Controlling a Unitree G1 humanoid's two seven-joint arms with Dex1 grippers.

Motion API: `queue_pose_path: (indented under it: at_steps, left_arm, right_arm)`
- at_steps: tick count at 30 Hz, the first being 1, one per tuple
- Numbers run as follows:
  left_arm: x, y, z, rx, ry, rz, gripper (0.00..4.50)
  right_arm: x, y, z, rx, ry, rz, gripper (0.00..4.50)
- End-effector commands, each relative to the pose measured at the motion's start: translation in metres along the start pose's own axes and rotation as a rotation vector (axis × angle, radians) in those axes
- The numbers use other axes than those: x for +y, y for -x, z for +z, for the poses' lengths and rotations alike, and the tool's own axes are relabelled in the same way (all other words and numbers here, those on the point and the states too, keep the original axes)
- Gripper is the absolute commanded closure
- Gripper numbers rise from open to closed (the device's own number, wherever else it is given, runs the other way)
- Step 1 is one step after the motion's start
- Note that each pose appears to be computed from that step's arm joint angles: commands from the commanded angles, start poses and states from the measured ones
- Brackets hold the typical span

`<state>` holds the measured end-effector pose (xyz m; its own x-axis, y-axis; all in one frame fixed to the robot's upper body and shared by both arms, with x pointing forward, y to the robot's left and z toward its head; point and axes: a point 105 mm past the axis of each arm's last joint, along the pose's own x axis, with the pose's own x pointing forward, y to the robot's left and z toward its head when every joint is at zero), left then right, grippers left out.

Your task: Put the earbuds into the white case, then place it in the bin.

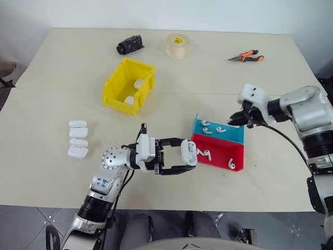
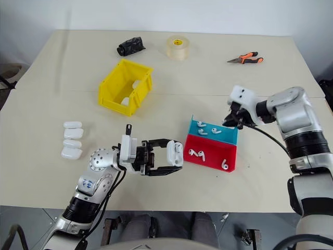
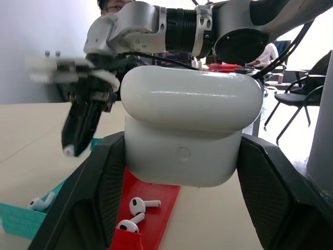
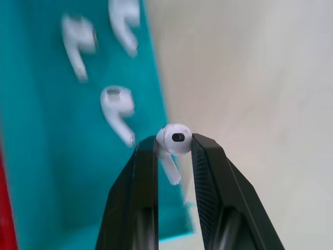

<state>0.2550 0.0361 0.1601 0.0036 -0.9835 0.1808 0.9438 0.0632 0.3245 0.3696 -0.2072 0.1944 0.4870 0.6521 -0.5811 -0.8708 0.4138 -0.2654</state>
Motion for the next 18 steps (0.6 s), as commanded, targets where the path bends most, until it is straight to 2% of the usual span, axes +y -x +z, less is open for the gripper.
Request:
queue_pose_path:
  at_steps: [1, 3, 5, 10, 18]
  left_arm:
    - [0.009, 0.0, 0.008, -0.029, -0.024, 0.014, 1.69]
    - [0.013, 0.002, 0.008, -0.03, -0.026, 0.018, 1.69]
    - [0.023, 0.002, 0.006, -0.021, -0.02, 0.037, 1.69]
    - [0.039, 0.0, 0.005, -0.039, 0.004, 0.061, 1.69]
    - [0.045, -0.005, 0.01, -0.066, 0.008, 0.047, 1.69]
  right_arm:
    - [0.016, 0.01, 0.028, -0.257, 0.014, 0.06, 3.91]
    - [0.026, 0.012, 0.035, -0.346, -0.012, 0.105, 3.91]
    - [0.049, 0.014, 0.05, -0.525, -0.045, 0.177, 3.91]
    - [0.091, 0.017, 0.075, -0.812, -0.203, 0.306, 3.91]
    - [0.13, 0.012, 0.089, -0.955, -0.343, 0.381, 3.91]
